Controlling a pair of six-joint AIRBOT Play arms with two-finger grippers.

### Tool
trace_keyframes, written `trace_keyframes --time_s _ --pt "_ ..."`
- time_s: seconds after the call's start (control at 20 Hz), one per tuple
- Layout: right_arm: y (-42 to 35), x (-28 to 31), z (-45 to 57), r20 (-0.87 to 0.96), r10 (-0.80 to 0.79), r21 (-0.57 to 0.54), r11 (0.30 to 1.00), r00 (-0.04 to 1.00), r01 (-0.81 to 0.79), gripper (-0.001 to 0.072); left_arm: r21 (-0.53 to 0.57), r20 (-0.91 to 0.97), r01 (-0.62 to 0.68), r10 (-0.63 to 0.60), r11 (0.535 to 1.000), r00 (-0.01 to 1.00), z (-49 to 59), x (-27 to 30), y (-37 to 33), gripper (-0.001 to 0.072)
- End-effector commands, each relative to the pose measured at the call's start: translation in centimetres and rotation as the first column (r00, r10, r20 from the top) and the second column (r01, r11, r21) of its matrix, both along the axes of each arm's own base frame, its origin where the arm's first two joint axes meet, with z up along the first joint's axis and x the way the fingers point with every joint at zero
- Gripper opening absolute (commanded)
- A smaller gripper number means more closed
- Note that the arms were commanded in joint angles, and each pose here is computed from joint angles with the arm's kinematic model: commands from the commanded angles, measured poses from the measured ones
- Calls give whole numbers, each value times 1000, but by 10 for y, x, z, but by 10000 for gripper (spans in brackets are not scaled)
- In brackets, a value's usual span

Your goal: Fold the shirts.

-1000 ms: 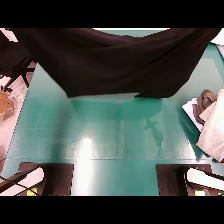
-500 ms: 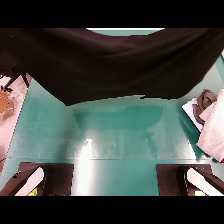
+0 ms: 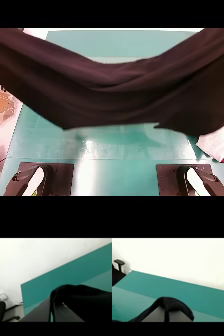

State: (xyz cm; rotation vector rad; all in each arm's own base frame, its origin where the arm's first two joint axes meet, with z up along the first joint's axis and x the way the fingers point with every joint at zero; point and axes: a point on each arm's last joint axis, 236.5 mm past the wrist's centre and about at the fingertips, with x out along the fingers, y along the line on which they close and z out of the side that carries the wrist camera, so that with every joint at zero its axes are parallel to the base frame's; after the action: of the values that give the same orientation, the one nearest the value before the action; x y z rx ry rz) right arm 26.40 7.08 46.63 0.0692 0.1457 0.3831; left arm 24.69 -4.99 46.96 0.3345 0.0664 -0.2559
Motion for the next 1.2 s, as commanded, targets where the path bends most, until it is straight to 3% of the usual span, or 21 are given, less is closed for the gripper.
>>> trace_keyframes --time_s 0.0,0.15,0.35,0.6,0.9,1.15 --pt "-7 20 -50 -214 28 5 1000 976 -28 21 -83 -146 75 -86 994 986 -45 28 -8 23" --pt "-15 59 -123 -430 80 102 994 899 -40 21 -228 -324 143 -213 963 922 -119 67 -20 23" --pt "-12 105 -232 -599 129 225 974 790 11 20 -273 -452 128 -245 953 858 -218 112 -22 24" --pt "-18 156 -343 -692 91 256 958 717 126 21 -264 -492 167 -282 950 824 -303 170 -59 24" --pt "-33 209 -414 -716 13 220 953 698 209 22 -205 -436 10 -100 979 894 -357 253 -42 24" --pt "-57 226 -449 -726 -46 182 949 686 256 22 -180 -456 -44 -44 983 889 -387 271 -30 25"
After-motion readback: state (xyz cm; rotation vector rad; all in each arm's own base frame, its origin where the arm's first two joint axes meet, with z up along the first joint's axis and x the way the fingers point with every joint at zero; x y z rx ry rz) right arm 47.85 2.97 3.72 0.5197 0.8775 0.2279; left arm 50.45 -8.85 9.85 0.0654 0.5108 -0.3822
